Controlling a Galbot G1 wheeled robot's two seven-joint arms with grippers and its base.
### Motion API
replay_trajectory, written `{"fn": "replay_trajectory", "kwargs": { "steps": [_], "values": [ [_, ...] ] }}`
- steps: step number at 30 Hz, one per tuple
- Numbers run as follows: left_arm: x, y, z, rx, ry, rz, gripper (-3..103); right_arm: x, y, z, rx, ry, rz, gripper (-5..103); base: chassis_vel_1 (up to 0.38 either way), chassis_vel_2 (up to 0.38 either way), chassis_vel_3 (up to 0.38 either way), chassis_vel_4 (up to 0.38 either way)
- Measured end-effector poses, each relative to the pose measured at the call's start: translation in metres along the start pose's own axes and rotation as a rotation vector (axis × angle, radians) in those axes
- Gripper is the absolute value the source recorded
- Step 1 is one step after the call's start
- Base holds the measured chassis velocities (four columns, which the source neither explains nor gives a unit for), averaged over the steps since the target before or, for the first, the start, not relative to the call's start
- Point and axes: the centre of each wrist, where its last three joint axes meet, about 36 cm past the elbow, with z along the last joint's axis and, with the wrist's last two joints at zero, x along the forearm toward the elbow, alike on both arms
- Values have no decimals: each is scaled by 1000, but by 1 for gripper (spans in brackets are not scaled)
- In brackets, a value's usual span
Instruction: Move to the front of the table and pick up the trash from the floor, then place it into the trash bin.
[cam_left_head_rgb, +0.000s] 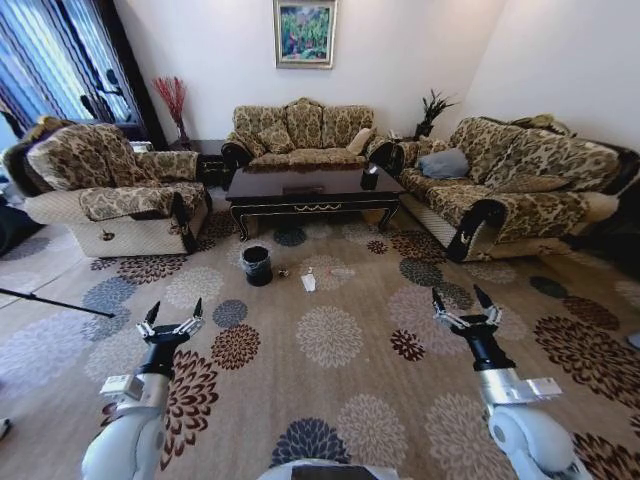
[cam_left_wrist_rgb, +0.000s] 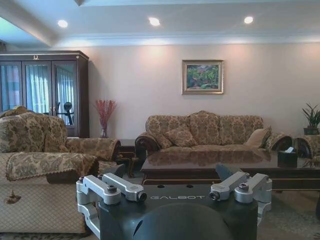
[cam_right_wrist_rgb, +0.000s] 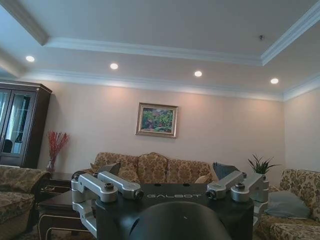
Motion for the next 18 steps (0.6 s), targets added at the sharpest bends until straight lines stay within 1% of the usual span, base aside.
{"fn": "replay_trajectory", "kwargs": {
  "steps": [2, 4, 5, 7, 18],
  "values": [
    [1, 0, 0, -13, 1, -11, 100, 0, 0, 0, 5, 1, -2, 100, 0, 0, 0, 0],
    [0, -1, -1, -26, 0, -41, 100, 0, 0, 0, 4, 0, -1, 100, 0, 0, 0, 0],
    [0, -1, -1, -26, 0, -41, 100, 0, 0, 0, 4, 0, -1, 100, 0, 0, 0, 0],
    [0, -3, -1, -29, 13, -66, 100, 1, 1, 0, 2, 0, 3, 100, 0, 0, 0, 0],
    [2, -3, 0, -40, 27, -74, 100, 2, 0, 6, -1, 5, 19, 100, 0, 0, 0, 0]
  ]
}}
